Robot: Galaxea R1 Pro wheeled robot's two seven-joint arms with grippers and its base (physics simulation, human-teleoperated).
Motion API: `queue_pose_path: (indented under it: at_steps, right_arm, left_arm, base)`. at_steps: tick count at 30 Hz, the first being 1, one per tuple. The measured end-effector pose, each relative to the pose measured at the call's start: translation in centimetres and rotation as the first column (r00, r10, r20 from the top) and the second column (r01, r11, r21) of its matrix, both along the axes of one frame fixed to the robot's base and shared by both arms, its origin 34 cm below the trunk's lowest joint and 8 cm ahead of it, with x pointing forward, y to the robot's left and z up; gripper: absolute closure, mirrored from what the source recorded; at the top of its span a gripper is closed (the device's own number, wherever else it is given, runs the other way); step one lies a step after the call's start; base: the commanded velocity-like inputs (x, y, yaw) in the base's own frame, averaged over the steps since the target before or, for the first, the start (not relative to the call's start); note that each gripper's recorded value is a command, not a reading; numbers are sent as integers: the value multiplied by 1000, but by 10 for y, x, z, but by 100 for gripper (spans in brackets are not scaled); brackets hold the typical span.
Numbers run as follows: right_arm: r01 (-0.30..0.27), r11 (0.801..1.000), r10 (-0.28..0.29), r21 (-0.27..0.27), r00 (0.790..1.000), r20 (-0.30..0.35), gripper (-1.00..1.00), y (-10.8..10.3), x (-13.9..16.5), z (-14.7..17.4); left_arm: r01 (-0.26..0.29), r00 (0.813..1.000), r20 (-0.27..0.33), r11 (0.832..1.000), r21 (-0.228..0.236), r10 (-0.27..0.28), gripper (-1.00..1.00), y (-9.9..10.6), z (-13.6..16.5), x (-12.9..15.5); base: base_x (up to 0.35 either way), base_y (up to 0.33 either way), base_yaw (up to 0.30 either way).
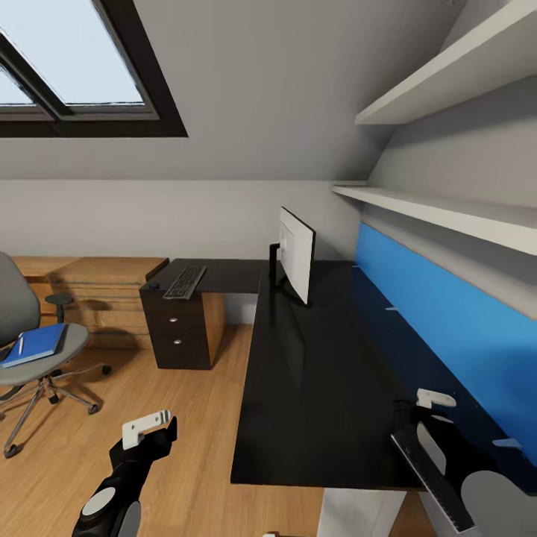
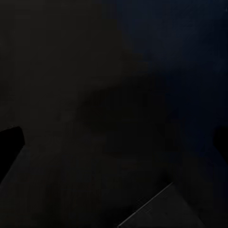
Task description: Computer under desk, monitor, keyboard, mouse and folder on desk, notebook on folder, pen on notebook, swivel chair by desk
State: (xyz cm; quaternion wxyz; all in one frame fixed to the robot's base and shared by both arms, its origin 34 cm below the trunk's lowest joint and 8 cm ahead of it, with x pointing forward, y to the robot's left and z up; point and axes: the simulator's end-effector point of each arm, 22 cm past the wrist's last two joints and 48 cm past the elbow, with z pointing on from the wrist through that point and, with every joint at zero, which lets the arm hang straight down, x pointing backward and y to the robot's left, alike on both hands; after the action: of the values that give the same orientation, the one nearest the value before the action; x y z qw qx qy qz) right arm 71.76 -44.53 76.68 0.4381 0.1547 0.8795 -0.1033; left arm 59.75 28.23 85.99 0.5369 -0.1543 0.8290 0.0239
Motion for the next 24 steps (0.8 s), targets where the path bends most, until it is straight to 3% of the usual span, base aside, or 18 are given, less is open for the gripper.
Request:
queue_pose_path:
  at_steps: [6,12,18,24]
  right_arm:
    - [-30,999,33,-25,990,139,-100,8,30,70]
    - [-60,998,60,-7,988,145,-100,22,15,82]
    - [-87,991,70,103,984,164,-100,46,-1,97]
    - [-134,963,94,235,980,174,-100,76,-20,106]
  left_arm:
    - [0,1000,0,1000,1,0,-100,0,9,0]
    - [0,1000,-1,1000,2,0,-100,0,9,0]
    - [0,1000,-1,1000,2,0,-100,0,9,0]
    - [-2,1000,1,1000,2,2,-100,0,9,0]
  base:
    - [0,0,0]
    - [0,0,0]
    - [0,0,0]
    - [0,0,0]
